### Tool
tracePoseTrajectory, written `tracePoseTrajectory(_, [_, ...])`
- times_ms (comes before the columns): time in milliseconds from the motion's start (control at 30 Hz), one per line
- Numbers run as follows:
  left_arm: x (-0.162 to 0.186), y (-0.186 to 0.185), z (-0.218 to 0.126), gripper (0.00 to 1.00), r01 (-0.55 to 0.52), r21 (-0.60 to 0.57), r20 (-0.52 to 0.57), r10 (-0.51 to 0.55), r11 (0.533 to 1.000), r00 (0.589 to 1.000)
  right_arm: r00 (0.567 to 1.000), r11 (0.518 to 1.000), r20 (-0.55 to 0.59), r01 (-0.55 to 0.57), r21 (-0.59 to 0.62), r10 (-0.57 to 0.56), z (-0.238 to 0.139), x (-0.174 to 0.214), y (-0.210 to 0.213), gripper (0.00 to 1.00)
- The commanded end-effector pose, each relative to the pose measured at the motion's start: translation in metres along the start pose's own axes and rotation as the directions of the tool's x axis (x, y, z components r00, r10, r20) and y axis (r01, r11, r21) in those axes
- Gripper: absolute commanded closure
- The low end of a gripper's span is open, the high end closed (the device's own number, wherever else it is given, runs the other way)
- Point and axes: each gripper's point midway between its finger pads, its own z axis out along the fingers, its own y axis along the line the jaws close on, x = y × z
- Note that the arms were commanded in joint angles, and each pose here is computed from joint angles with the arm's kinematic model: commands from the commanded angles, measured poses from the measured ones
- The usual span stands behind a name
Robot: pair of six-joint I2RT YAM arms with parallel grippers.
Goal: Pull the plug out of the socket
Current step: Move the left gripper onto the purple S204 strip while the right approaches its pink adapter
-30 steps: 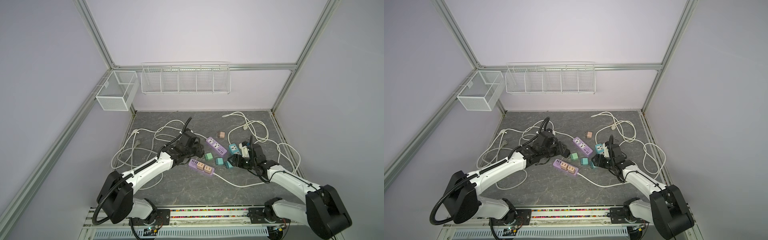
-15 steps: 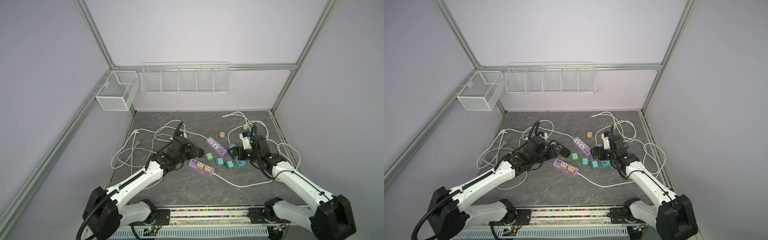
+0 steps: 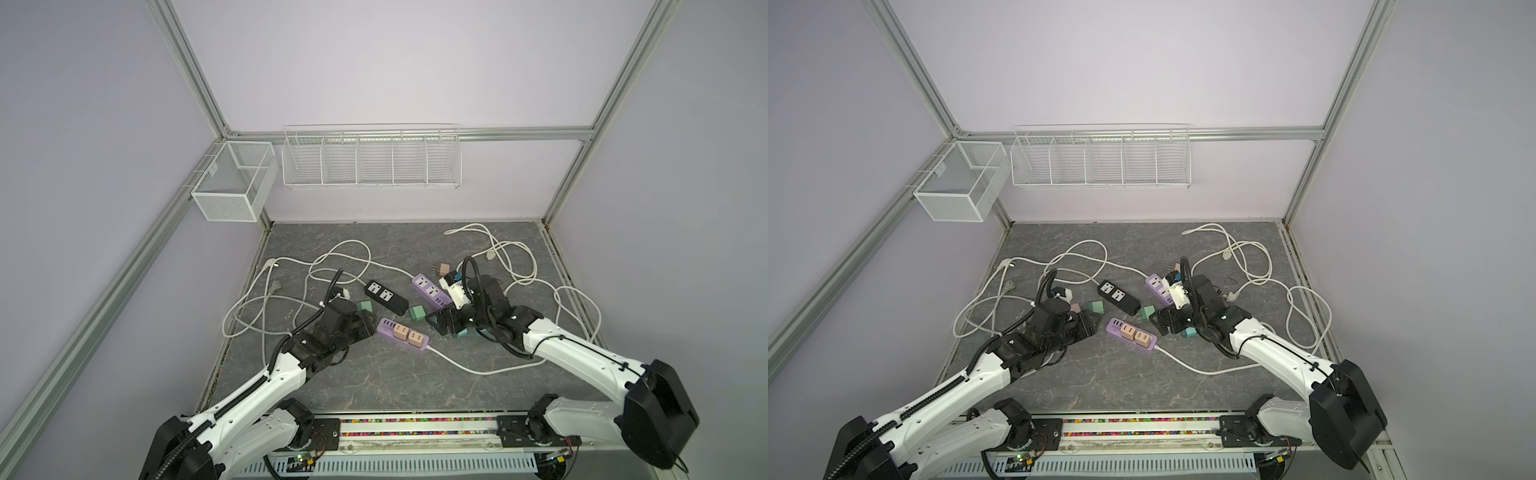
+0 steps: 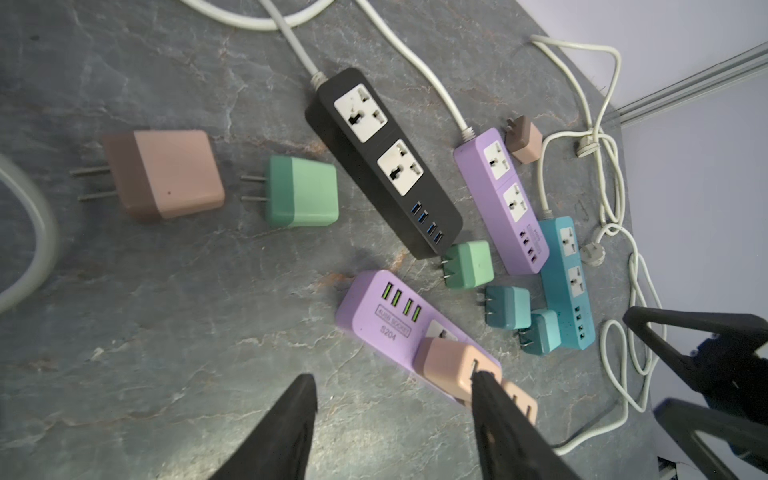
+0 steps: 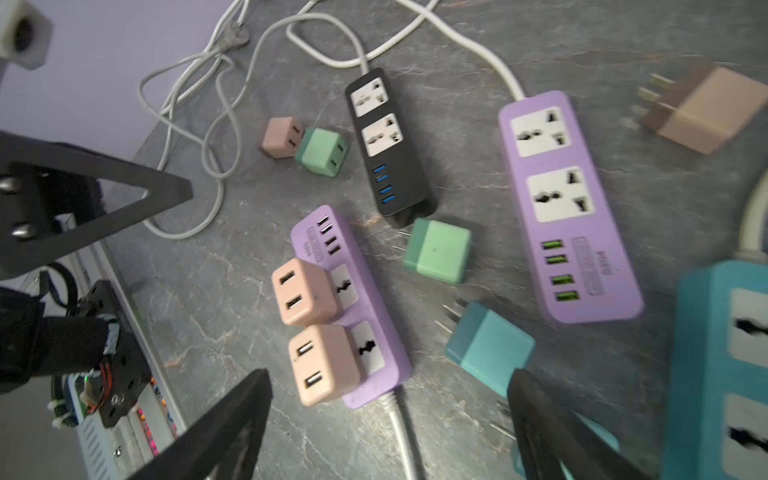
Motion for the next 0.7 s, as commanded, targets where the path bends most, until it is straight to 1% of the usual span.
tracePoseTrajectory(0, [0.009, -0.007, 0.006, 0.40, 0.054, 0.071, -0.035, -0.052, 0.996, 0.998, 0.990, 0.989, 0.004, 0.144, -0.029, -0.144, 0.005, -0.010, 0.022, 0.04])
tracePoseTrajectory(67, [0.014, -0.008, 0.014, 0.40, 0.063, 0.090, -0.056, -0.059, 0.994, 0.997, 0.979, 0.979, -0.025, 0.202, -0.025, -0.203, 0.011, -0.005, 0.030, 0.02])
tracePoseTrajectory(100, [0.016, -0.009, 0.019, 0.40, 0.068, 0.093, -0.068, -0.061, 0.993, 0.996, 0.972, 0.972, -0.022, 0.234, -0.027, -0.235, 0.012, -0.011, 0.038, 0.01])
tracePoseTrajectory(167, [0.019, -0.013, 0.028, 0.41, 0.075, 0.107, -0.088, -0.066, 0.991, 0.994, 0.963, 0.964, -0.058, 0.264, -0.028, -0.265, 0.017, -0.009, 0.043, 0.01])
tracePoseTrajectory(267, [0.017, -0.011, 0.038, 0.44, 0.115, 0.087, -0.089, -0.107, 0.990, 0.990, 0.951, 0.958, -0.113, 0.286, -0.031, -0.287, 0.024, -0.004, 0.048, 0.05])
tracePoseTrajectory(333, [0.018, -0.008, 0.046, 0.44, 0.113, 0.089, -0.087, -0.106, 0.990, 0.991, 0.942, 0.953, -0.146, 0.303, -0.023, -0.303, 0.028, -0.003, 0.051, 0.07])
tracePoseTrajectory(533, [0.022, -0.002, 0.064, 0.48, 0.163, 0.063, -0.149, -0.152, 0.985, 0.977, 0.895, 0.931, -0.262, 0.363, -0.041, -0.360, 0.047, 0.008, 0.059, 0.15])
tracePoseTrajectory(667, [0.027, 0.015, 0.071, 0.49, 0.177, -0.007, -0.154, -0.176, 0.984, 0.972, 0.875, 0.925, -0.313, 0.377, -0.039, -0.370, 0.058, 0.014, 0.058, 0.18])
